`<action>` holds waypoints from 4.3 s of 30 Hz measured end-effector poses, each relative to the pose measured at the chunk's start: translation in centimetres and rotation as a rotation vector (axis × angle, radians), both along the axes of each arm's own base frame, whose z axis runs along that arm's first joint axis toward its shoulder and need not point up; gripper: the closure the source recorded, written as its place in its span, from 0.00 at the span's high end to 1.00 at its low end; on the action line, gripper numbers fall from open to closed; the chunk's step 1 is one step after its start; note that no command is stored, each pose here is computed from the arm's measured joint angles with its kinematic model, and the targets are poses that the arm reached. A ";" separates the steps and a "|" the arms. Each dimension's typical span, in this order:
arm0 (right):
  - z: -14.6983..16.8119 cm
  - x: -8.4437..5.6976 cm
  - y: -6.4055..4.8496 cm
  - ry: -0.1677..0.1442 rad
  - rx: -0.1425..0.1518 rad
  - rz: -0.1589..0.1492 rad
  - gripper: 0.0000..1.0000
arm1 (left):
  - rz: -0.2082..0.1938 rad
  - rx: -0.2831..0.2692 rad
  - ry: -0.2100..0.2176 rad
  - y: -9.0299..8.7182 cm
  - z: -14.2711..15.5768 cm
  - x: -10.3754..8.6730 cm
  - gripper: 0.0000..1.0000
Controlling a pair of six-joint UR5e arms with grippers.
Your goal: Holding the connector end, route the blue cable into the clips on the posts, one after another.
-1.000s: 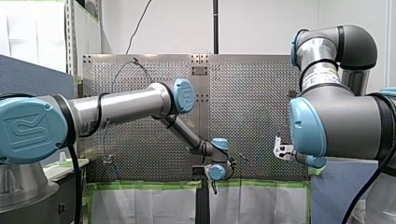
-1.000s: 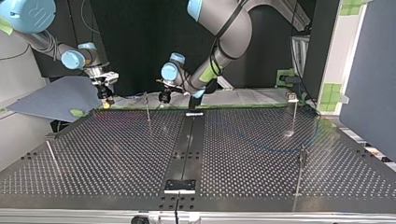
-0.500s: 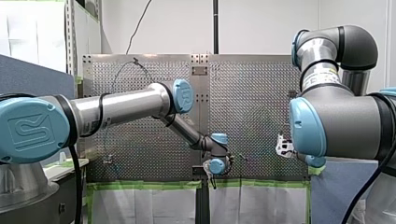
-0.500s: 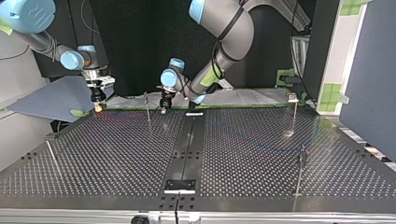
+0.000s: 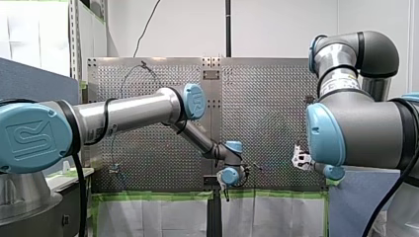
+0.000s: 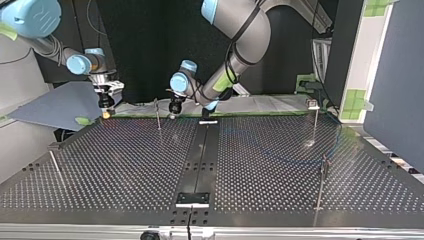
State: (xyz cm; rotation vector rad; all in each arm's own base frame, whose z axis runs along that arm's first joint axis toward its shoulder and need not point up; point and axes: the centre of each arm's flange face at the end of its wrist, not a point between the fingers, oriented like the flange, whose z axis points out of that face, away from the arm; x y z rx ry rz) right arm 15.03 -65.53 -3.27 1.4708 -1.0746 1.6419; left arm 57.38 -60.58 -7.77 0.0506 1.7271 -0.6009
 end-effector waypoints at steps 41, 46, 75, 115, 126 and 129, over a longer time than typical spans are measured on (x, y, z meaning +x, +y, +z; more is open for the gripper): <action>-0.8 0.7 0.1 0.022 0.063 0.013 0.00 | -0.135 0.468 0.086 -1.6 1.5 -9.5 0.99; -0.8 0.5 0.1 0.022 0.065 0.010 0.00 | -0.152 0.460 0.058 -2.9 2.8 -10.5 0.99; -0.8 0.2 0.0 0.014 0.073 0.004 0.00 | -0.128 0.400 0.016 -4.2 5.3 -12.0 0.99; -0.8 0.2 0.1 0.013 0.077 0.014 0.00 | 0.010 0.286 -0.056 -2.2 11.2 -12.5 0.99; -0.8 0.2 0.1 0.011 0.077 0.014 0.00 | 0.095 0.302 -0.015 1.4 14.5 -12.6 0.99; -0.8 0.2 0.1 0.011 0.078 0.014 0.00 | 0.116 0.332 -0.003 2.3 15.3 -13.1 0.99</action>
